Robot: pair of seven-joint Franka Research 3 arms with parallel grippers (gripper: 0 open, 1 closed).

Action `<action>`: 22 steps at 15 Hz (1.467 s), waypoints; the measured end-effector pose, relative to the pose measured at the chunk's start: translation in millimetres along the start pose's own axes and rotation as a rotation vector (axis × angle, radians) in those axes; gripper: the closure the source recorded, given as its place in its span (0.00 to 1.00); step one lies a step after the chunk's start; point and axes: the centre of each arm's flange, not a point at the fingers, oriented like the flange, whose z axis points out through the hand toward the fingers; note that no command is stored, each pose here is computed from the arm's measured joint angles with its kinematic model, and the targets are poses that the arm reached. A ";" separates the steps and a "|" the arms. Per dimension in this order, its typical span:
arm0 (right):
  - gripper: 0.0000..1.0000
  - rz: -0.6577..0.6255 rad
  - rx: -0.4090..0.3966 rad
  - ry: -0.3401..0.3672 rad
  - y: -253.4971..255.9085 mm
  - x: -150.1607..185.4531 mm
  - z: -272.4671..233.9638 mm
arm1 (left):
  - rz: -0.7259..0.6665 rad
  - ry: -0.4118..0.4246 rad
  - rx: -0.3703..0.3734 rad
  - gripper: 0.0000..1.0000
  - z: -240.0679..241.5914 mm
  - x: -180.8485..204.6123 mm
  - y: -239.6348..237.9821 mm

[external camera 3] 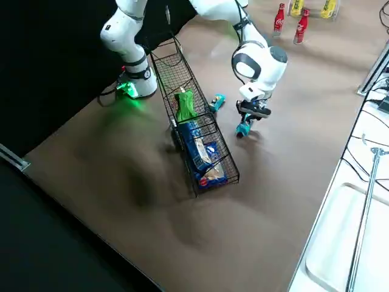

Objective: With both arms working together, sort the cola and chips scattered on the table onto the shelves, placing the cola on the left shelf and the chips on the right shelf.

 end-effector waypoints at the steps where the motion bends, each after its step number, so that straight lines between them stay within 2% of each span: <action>1: 0.85 0.008 0.006 0.000 0.1 5.1 -1.4 | -0.007 0.012 0.006 0.00 -17.3 2.9 2.8; 2: 0.94 0.012 0.009 0.000 0.1 8.0 -2.4 | -0.019 0.019 0.011 0.00 -34.7 7.9 9.1; 4: 0.96 0.014 0.013 0.001 -0.5 9.2 -3.5 | -0.047 0.022 0.019 0.00 -59.8 26.7 31.4; 6: 0.96 0.012 0.022 0.003 -2.4 8.8 -6.3 | -0.080 0.013 0.022 0.00 -63.1 53.7 62.5; 7: 0.96 0.011 0.031 0.006 -4.8 8.9 -10.4 | -0.090 -0.001 0.015 0.00 -56.4 68.4 81.2; 8: 0.96 0.012 0.054 0.013 -11.9 12.8 -26.5 | -0.092 -0.036 -0.033 0.00 -33.1 97.6 122.8; 9: 0.96 0.016 0.052 0.014 -15.1 17.1 -39.2 | -0.087 -0.049 -0.057 0.00 -20.1 111.2 141.8; 12: 0.96 0.021 0.000 0.008 -19.9 27.3 -90.2 | -0.073 -0.044 -0.098 0.00 14.9 150.5 199.7; 16: 0.96 -0.010 -0.075 0.066 -11.8 28.2 -158.6 | -0.100 -0.060 -0.146 0.00 62.1 184.4 271.4; 19: 0.96 -0.143 -0.180 0.092 23.9 28.3 -221.3 | -0.114 -0.062 -0.147 0.00 94.0 200.3 309.2; 22: 0.96 -0.285 -0.187 0.067 78.4 32.9 -301.6 | -0.103 -0.058 -0.171 0.02 114.9 209.5 334.3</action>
